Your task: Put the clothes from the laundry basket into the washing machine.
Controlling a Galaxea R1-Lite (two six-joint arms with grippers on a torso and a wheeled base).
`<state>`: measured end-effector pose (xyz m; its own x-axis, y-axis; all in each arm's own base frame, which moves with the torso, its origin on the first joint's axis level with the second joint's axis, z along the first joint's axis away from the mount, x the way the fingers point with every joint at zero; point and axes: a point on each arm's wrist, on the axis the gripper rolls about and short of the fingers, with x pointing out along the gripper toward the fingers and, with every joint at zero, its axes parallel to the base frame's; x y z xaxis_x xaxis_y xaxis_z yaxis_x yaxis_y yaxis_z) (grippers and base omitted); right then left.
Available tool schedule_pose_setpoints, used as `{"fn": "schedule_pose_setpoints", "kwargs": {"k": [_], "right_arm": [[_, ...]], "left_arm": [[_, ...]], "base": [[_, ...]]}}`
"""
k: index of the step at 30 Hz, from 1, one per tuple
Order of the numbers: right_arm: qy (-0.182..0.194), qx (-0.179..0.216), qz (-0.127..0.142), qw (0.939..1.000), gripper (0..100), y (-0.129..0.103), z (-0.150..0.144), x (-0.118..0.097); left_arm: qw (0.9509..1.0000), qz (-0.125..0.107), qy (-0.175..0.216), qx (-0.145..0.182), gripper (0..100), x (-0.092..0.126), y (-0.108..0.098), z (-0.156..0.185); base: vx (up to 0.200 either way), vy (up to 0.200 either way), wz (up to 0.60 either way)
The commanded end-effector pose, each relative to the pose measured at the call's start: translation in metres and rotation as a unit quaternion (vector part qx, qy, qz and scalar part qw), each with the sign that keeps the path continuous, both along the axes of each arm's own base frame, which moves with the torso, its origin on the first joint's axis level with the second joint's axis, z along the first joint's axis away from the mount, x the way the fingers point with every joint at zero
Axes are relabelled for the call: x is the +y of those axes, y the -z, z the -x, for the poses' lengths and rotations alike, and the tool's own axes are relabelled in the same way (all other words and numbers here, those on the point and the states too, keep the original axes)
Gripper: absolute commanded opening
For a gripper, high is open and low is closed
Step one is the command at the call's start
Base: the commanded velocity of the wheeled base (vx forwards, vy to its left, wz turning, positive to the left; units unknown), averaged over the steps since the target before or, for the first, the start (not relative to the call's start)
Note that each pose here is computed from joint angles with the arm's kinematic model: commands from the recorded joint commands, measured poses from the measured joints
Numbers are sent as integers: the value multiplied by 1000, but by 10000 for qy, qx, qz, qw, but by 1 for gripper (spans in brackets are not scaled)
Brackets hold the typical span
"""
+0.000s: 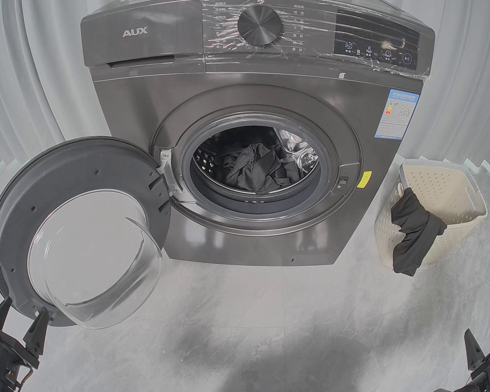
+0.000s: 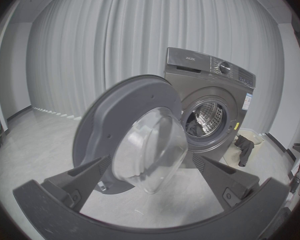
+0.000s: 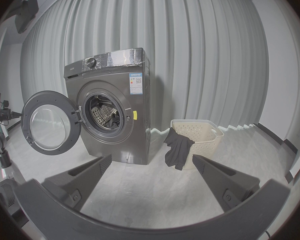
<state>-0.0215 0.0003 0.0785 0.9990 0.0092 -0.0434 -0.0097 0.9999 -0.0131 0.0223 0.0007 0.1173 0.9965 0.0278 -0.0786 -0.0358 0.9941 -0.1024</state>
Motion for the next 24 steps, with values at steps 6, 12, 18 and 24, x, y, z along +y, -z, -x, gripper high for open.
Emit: {"fn": "schedule_pose_setpoints", "kwargs": {"k": [6,12,18,24], "right_arm": [[-30,-94,-23,9999,100,2,2,0],[-23,-102,-22,9999,100,3,2,0],[-23,-102,-22,9999,100,3,2,0],[-23,-102,-22,9999,100,3,2,0]], "left_arm": [[9962,-216,-787,-314,100,9,30,36],[9971,-306,-615,-316,100,8,32,38],[9968,-571,482,-281,100,3,33,37],[9975,-229,661,-65,100,2,38,38]], "base": [[0,0,0],[0,0,0],[0,0,0],[0,0,0]]}}
